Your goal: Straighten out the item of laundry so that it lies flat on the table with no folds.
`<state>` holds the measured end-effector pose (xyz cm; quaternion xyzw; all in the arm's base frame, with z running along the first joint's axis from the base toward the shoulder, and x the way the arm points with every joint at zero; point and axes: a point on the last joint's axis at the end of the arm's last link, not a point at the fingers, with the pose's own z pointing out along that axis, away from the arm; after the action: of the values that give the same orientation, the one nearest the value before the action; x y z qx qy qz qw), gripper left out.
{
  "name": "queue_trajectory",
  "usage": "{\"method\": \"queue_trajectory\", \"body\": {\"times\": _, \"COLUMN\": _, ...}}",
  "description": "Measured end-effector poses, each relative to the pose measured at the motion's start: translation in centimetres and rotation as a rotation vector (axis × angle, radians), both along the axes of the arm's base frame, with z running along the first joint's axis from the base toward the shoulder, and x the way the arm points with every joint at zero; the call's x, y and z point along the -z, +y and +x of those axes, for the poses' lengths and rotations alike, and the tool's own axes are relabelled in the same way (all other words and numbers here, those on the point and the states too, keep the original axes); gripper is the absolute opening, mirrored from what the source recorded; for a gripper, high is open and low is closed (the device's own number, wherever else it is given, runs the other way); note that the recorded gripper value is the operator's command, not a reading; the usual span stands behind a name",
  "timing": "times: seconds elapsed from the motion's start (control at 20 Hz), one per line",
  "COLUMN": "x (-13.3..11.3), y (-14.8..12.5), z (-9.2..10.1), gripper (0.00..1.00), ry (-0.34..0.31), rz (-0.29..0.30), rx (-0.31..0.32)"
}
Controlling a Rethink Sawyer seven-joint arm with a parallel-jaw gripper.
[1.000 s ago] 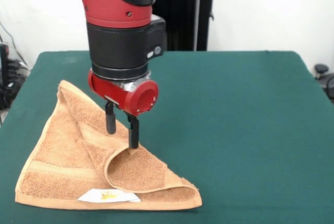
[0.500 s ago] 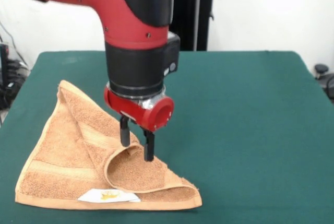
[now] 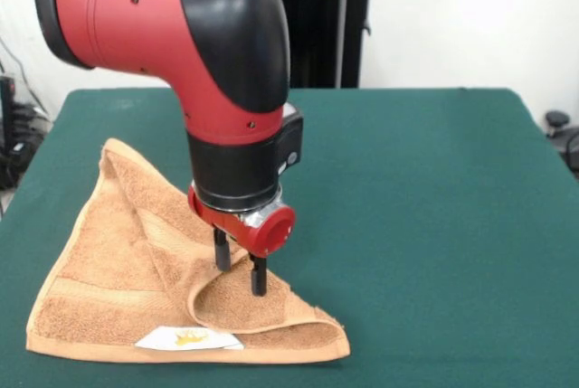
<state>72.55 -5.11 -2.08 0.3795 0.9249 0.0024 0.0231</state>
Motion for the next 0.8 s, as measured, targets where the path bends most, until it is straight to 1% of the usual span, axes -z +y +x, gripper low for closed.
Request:
{"method": "queue_trajectory", "body": {"times": 0.15, "x": 0.4, "y": -0.2, "z": -0.2, "gripper": 1.00, "ry": 0.006, "rz": 0.002, "rx": 0.004}}
{"method": "queue_trajectory", "body": {"times": 0.55, "x": 0.0, "y": -0.9, "z": -0.1, "gripper": 1.00, "ry": 0.001, "rz": 0.001, "rx": 0.013}}
{"method": "queue_trajectory", "body": {"times": 0.7, "x": -0.4, "y": -1.2, "z": 0.1, "gripper": 1.00, "ry": -0.006, "rz": -0.001, "rx": 0.015}}
{"method": "queue_trajectory", "body": {"times": 0.8, "x": -1.2, "y": -1.4, "z": 0.4, "gripper": 1.00, "ry": -0.016, "rz": -0.005, "rx": 0.017}}
